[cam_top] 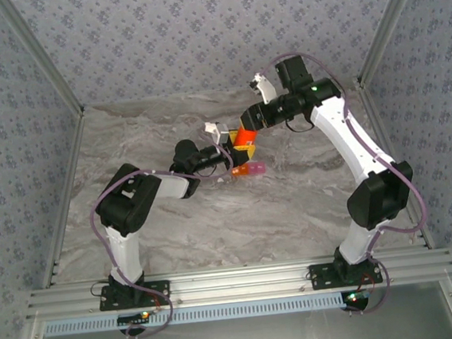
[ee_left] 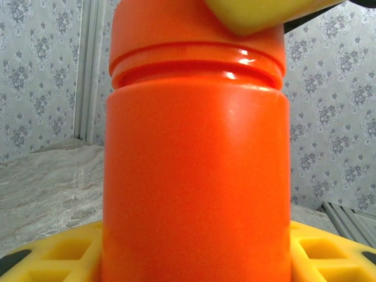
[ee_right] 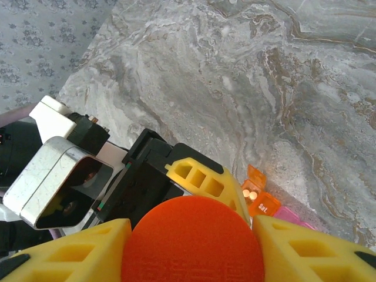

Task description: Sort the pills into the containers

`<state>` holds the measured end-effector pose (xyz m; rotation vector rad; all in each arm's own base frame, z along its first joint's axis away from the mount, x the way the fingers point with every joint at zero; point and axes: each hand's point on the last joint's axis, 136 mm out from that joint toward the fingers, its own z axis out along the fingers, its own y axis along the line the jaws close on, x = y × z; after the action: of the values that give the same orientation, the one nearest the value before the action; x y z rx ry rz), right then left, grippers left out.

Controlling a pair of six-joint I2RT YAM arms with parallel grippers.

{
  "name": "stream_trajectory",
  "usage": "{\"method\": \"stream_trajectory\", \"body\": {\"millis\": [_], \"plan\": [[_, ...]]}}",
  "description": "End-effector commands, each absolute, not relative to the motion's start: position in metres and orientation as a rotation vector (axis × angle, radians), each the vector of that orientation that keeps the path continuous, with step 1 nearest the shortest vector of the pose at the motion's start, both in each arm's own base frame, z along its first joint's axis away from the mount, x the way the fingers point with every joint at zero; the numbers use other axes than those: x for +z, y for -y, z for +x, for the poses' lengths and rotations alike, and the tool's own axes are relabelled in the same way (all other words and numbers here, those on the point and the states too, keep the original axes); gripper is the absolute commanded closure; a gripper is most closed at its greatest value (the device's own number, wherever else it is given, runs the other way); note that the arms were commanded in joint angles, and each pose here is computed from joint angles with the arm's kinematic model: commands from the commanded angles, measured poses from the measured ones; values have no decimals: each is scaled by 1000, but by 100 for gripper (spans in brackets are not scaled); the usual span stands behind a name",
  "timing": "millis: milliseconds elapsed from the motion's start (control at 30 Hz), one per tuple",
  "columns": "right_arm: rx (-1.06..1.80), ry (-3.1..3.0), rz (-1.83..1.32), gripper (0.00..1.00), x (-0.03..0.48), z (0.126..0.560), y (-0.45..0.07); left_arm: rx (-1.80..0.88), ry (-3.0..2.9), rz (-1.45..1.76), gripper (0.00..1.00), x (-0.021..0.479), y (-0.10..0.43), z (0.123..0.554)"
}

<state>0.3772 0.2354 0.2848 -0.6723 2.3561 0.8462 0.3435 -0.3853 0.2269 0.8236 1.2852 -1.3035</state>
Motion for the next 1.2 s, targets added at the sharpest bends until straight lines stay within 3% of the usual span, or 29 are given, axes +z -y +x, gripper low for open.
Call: {"method": "stream_trajectory", "body": {"millis": [0,133,367,700,800,1000,1167], "plan": [[824,-2420,-633,50,271,375,-236,-1306,-1176,839,100,252,389,340],[816,-2459,-546,57,266,376,-239,-1308,-1177,840,100,251,389,340],[706,-2617,-262,56,243,372,-241,-1309,-1179,838,100,251,389,340],[723,-2594,-171,55,250,369,-246,-1310,-1182,833,100,251,389,341],[742,-2565,-183,48,263,374,-244,-1313,-1183,834,100,250,390,341],[822,-2439,-253,16,307,381,-235,-1313,-1184,831,100,250,390,342],[874,-2374,-371,8,325,376,-224,-1316,-1182,833,100,250,391,342]]}}
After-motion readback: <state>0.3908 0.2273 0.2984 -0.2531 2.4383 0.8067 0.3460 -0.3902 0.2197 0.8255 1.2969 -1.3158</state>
